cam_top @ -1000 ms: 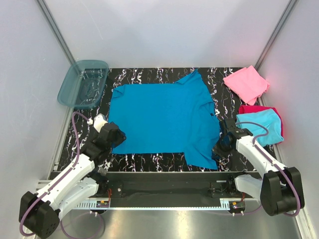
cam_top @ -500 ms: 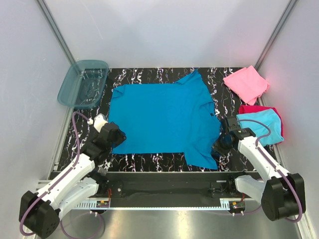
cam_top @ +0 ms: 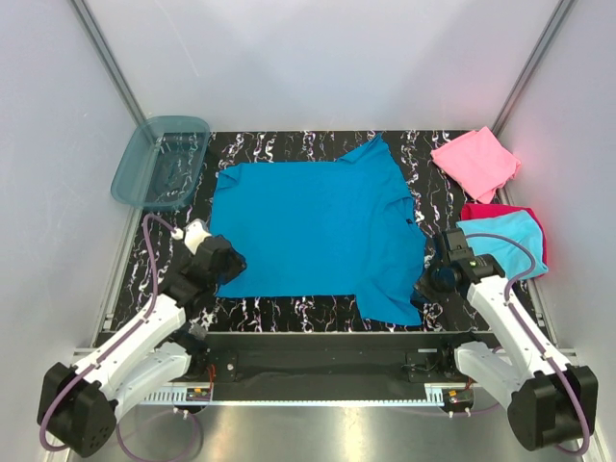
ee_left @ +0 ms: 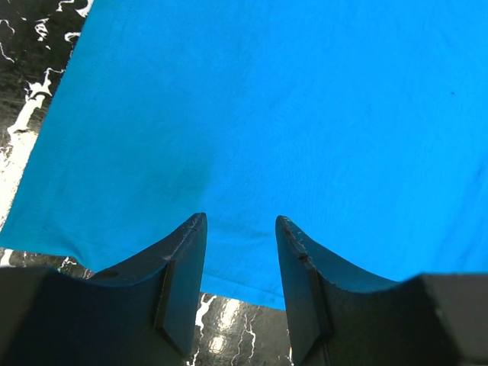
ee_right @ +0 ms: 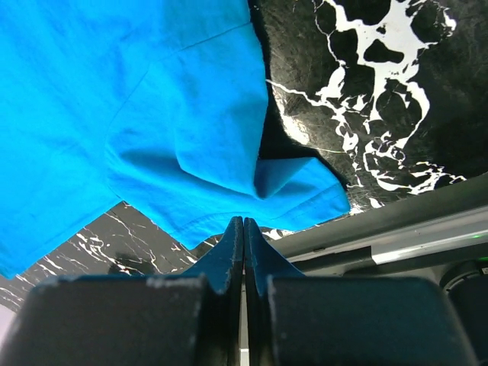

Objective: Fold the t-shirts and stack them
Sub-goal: Flatten the tshirt out

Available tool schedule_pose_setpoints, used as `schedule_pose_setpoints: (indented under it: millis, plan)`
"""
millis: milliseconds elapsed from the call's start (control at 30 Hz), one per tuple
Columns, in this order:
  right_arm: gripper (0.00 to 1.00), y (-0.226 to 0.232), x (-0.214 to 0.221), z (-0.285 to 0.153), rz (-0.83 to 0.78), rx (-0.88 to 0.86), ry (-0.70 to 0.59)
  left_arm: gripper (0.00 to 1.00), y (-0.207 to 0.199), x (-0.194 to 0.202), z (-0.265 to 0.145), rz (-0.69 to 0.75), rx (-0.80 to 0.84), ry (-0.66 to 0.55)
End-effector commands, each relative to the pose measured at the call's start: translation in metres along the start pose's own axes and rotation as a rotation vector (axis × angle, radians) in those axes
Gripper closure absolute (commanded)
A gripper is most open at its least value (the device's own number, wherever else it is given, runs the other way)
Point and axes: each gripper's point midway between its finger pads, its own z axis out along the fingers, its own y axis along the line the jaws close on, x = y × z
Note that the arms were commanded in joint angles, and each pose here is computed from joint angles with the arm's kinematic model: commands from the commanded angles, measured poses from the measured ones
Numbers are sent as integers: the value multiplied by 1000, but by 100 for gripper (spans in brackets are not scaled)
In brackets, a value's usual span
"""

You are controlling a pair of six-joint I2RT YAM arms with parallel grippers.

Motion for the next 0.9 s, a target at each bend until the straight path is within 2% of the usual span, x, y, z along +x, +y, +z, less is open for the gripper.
schedule_pose_setpoints:
  millis: [0,133,300,367,400,433,567,867]
  plan:
    - [100,4,-9,-6,17,-1,-48,54,-3,2,2,-22,33,-3]
    - [100,8,-11,2,12,-11,-44,53,19,9,2,-33,-30,-9]
    - [100,13,-15,14,-13,-18,-43,46,40,14,-3,-29,-93,-9]
    - [96,16,-20,19,-22,-17,-52,44,45,25,-3,-35,-92,28]
    - [85,17,-20,21,-31,-15,-53,44,46,30,-2,-47,-88,43]
    - [80,18,-22,24,-34,-14,-54,44,47,36,-2,-49,-83,63]
    - [68,21,-26,38,-43,-3,-50,45,69,51,-3,-49,-128,91]
    - [59,32,-37,42,-93,-10,-57,46,74,58,-9,-64,-135,119]
